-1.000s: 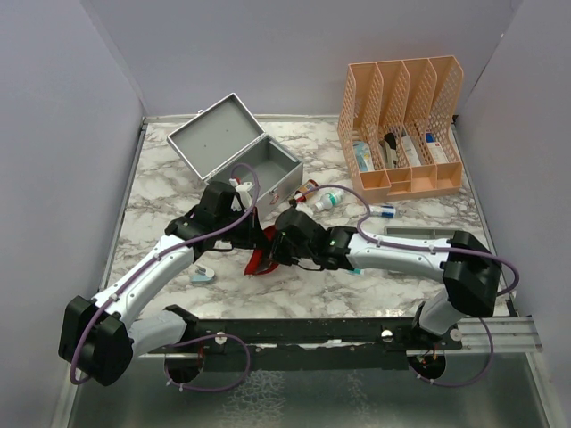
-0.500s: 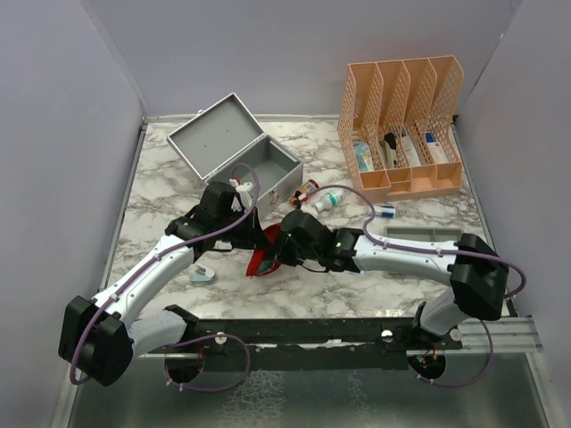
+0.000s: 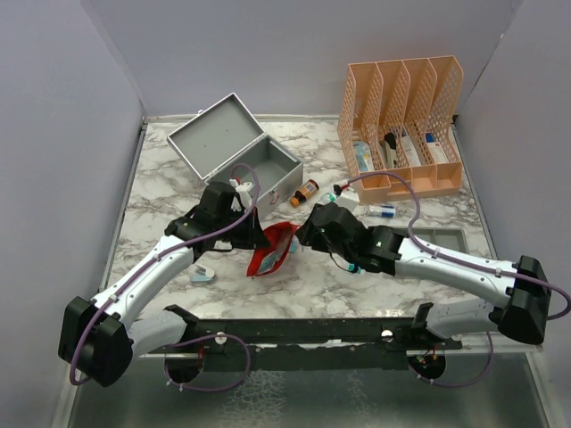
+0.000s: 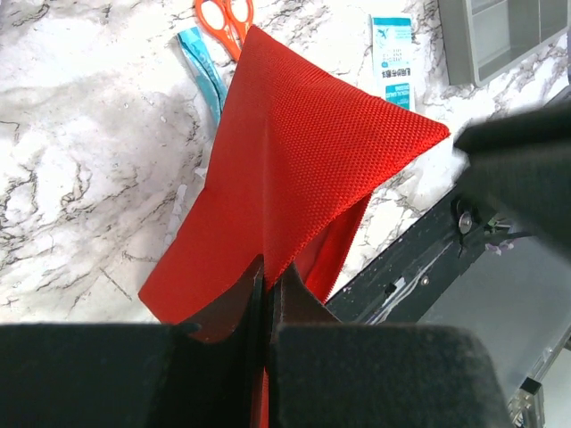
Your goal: Organize the medicine kit
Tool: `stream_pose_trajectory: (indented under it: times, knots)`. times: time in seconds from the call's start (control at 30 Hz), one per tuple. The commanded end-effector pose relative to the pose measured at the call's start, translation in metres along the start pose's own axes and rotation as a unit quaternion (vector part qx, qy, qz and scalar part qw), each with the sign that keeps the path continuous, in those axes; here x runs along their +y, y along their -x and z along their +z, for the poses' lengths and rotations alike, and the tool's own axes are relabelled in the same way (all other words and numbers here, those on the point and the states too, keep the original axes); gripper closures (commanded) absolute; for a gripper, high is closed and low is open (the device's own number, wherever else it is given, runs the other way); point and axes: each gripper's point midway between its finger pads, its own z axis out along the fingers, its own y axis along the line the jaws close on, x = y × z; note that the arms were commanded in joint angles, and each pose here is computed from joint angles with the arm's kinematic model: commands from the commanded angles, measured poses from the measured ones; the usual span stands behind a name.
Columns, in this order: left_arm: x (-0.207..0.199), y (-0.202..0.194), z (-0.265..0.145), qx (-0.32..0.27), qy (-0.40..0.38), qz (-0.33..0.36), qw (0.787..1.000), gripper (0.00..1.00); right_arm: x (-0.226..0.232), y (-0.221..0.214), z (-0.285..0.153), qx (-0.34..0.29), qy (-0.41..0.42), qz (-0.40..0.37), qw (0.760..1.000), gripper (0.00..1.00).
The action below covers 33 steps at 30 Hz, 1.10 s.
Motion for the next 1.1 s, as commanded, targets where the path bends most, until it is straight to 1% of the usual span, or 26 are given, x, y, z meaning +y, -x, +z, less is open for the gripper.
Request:
stream_pose_trajectory:
  times: [0.0, 0.13, 0.2, 0.3, 0.4, 0.6, 0.9, 0.97, 1.07]
  knots:
    - [-0.020, 0.013, -0.011, -0.026, -0.031, 0.018, 0.999, 1.00, -0.082, 0.038, 0.001, -0.057, -0.143, -0.061, 0.986, 0.59]
    - [-0.021, 0.013, -0.014, -0.031, -0.033, 0.021, 0.999, 1.00, -0.128, 0.052, 0.012, -0.036, -0.190, -0.065, 0.979, 0.58]
    - [-0.021, 0.013, -0.014, -0.031, -0.034, 0.021, 0.999, 1.00, -0.149, 0.049, 0.016, -0.010, -0.215, -0.060, 0.975, 0.58]
    - [-0.022, 0.014, -0.014, -0.032, -0.034, 0.021, 0.999, 1.00, -0.182, 0.049, 0.015, 0.006, -0.268, -0.060, 0.962, 0.53]
    - [-0.022, 0.015, -0.013, -0.031, -0.034, 0.021, 0.999, 1.00, -0.209, 0.043, 0.013, 0.031, -0.306, -0.058, 0.950, 0.49]
    - [-0.021, 0.016, -0.011, -0.027, -0.032, 0.019, 0.999, 1.00, -0.247, 0.020, 0.003, 0.065, -0.373, -0.038, 0.925, 0.50]
    - [-0.019, 0.015, -0.007, -0.020, -0.028, 0.015, 0.999, 1.00, -0.255, -0.008, 0.013, 0.108, -0.348, -0.036, 0.931, 0.55]
    - [-0.018, 0.015, -0.006, -0.019, -0.027, 0.014, 0.999, 1.00, -0.253, -0.011, 0.017, 0.113, -0.336, -0.036, 0.934, 0.57]
    - [-0.018, 0.015, -0.005, -0.017, -0.027, 0.013, 0.999, 1.00, -0.257, -0.018, 0.017, 0.123, -0.338, -0.033, 0.932, 0.60]
